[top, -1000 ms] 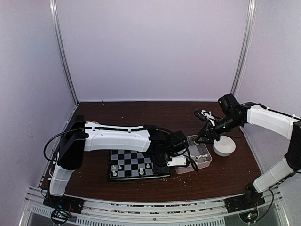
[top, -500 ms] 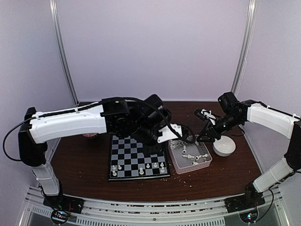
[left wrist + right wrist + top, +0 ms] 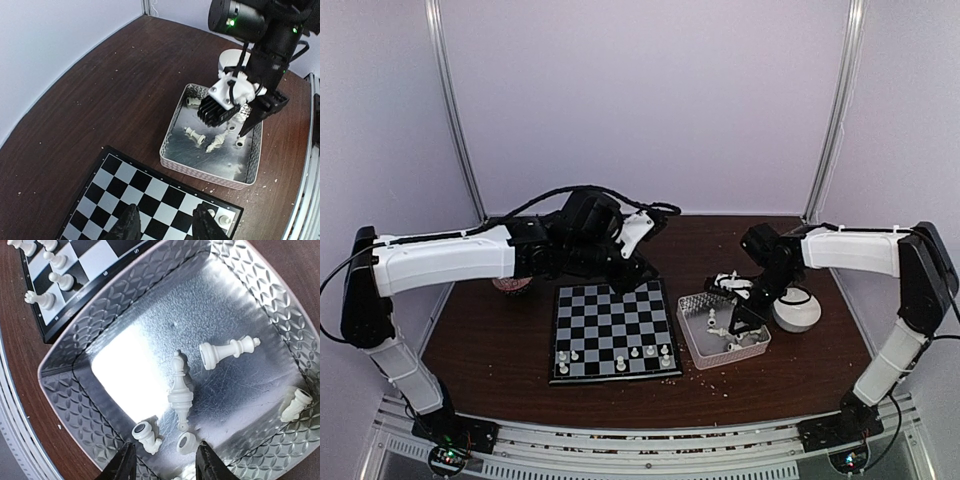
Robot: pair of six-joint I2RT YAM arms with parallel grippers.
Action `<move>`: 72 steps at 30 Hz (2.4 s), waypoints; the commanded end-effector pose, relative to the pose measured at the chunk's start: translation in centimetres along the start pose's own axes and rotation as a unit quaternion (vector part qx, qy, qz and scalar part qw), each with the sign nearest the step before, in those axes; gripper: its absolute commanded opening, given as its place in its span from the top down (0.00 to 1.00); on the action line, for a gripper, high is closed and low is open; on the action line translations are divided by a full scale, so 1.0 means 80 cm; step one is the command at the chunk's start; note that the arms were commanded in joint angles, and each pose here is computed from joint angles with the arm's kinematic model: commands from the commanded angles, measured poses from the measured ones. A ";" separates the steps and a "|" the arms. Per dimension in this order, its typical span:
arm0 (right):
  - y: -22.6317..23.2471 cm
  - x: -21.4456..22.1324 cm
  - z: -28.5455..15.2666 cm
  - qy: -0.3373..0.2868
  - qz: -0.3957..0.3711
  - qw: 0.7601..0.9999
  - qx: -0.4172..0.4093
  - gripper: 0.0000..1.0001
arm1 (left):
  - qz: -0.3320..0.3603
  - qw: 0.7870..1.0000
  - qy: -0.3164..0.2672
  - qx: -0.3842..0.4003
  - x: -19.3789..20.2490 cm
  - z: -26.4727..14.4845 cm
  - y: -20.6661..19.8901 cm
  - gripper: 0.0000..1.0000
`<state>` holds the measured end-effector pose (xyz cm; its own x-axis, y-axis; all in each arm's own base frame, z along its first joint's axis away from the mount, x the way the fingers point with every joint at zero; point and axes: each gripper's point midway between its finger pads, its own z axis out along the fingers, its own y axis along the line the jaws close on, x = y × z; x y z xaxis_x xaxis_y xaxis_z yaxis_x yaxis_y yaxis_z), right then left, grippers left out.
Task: Set up the chess pieces on the board
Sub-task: Pick up the chess piece from the storage box.
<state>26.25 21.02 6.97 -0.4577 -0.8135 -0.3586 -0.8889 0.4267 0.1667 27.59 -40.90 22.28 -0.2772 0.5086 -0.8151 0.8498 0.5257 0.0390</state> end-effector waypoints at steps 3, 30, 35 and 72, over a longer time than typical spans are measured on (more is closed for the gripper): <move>-0.006 0.016 0.026 0.056 -0.015 0.998 0.018 0.60 | -0.085 0.990 -0.104 0.044 -0.052 -0.019 -0.003 0.63; -0.015 0.004 0.052 0.067 -0.012 0.997 0.023 0.88 | -0.099 0.987 -0.108 0.062 -0.038 -0.013 -0.011 0.63; -0.015 -0.003 0.042 0.048 -0.017 0.998 0.030 0.98 | -0.100 0.987 -0.114 0.060 -0.041 -0.010 -0.009 0.63; 0.075 -0.074 -0.119 -0.221 -0.086 0.971 -0.035 1.00 | -0.098 0.908 -0.098 0.395 -0.060 0.063 -0.112 0.58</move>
<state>23.73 24.28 18.65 -0.2655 -0.6274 -0.7320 -0.9554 0.2732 0.1124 24.27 -50.76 22.60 -0.4594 0.2577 -0.8501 0.8686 -0.0701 -0.4906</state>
